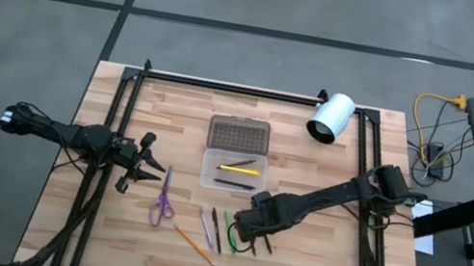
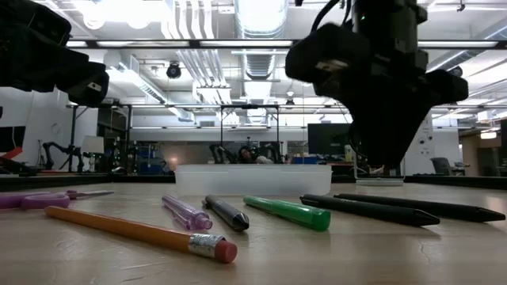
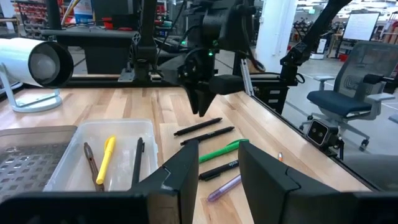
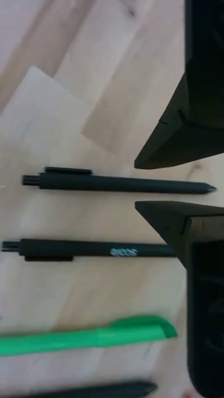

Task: Pick & place school supplies into a supply box
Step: Put the black pen into the supply box

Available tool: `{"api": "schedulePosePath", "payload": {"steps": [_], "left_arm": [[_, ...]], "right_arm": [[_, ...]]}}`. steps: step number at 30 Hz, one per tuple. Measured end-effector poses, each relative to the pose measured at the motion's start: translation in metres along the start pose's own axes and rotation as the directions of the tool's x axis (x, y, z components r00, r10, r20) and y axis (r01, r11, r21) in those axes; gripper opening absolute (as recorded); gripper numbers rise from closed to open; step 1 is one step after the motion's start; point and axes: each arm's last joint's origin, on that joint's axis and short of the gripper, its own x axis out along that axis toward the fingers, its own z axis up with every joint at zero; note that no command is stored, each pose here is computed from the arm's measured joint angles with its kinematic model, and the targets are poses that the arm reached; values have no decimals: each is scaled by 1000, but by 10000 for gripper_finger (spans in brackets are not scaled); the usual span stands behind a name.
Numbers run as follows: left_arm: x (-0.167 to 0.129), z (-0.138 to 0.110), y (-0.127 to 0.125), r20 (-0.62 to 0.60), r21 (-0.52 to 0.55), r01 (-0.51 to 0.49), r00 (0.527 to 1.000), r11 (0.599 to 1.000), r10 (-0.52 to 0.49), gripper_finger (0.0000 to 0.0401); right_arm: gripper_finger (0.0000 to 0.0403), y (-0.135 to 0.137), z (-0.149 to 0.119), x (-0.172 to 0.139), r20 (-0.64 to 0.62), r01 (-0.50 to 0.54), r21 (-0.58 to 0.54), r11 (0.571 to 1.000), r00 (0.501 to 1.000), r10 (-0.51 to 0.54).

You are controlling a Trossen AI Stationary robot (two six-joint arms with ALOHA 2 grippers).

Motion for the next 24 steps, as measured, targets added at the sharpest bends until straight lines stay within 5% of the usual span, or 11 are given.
{"api": "schedulePosePath", "payload": {"steps": [24], "left_arm": [[0, -1, 0, -7, -1, -1, 1000, 1000, 1, 99]], "right_arm": [[80, 4, 4, 26, 19, 57, -123, 991, 998, -55]]}}
